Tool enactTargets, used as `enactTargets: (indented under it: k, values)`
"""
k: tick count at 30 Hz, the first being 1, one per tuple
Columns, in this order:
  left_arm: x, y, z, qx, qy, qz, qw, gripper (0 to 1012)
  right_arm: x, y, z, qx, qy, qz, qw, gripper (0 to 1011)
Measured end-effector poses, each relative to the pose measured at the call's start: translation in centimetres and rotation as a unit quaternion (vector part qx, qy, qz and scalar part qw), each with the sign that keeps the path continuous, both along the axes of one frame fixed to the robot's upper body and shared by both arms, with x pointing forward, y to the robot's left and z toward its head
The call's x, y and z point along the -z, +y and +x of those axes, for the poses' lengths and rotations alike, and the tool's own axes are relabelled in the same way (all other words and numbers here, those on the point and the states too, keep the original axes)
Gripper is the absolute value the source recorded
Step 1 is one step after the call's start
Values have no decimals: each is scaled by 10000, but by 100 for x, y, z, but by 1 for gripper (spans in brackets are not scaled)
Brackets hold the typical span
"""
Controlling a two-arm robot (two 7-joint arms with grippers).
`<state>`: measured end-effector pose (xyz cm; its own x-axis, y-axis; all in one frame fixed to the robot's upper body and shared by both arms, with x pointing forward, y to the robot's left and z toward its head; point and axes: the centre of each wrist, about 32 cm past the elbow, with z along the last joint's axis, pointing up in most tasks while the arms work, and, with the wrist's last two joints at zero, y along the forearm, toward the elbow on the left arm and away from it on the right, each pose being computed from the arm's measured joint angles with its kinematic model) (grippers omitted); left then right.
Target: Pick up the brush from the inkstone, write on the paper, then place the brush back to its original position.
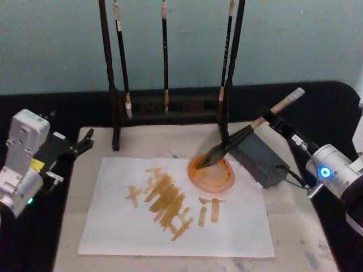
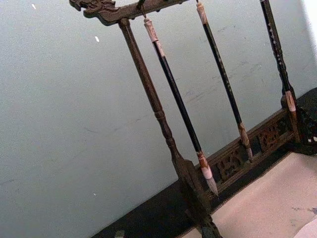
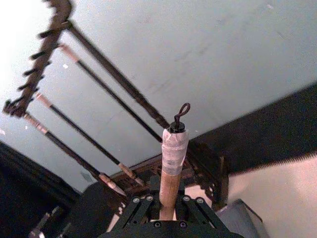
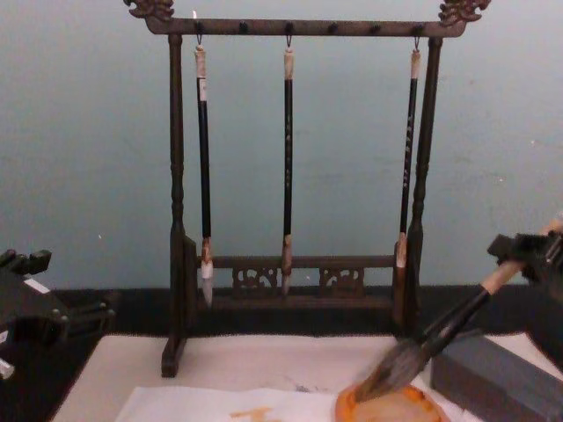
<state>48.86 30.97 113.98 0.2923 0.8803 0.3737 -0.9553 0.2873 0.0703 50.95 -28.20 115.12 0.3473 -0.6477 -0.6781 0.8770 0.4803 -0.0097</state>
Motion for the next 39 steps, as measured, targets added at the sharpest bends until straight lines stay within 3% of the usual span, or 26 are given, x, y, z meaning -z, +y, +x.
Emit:
enactTargets:
  k: [4, 5, 11, 17, 24, 31, 39]
  values:
    - [0, 0, 0, 0, 0, 0, 10000, 1010, -98, 23, -18, -106, -365, -400, 9985, 160]
    - [0, 0, 0, 0, 0, 0, 10000, 1010, -98, 23, -18, -106, -365, -400, 9985, 160]
    - [0, 0, 0, 0, 0, 0, 10000, 1009, -222, 51, -77, -264, -895, -894, 9916, 160]
    - [0, 0, 0, 0, 0, 0, 10000, 1009, -283, 61, -187, -480, -1346, -1358, 9804, 160]
    - [0, 0, 0, 0, 0, 0, 10000, 1010, -322, 43, -372, -822, -1813, -1915, 9611, 160]
    - [0, 0, 0, 0, 0, 0, 10000, 1010, -328, 10, -528, -1042, -2007, -2299, 9466, 160]
    - [0, 0, 0, 0, 0, 0, 10000, 1010, -314, -28, -633, -1161, -2073, -2581, 9364, 160]
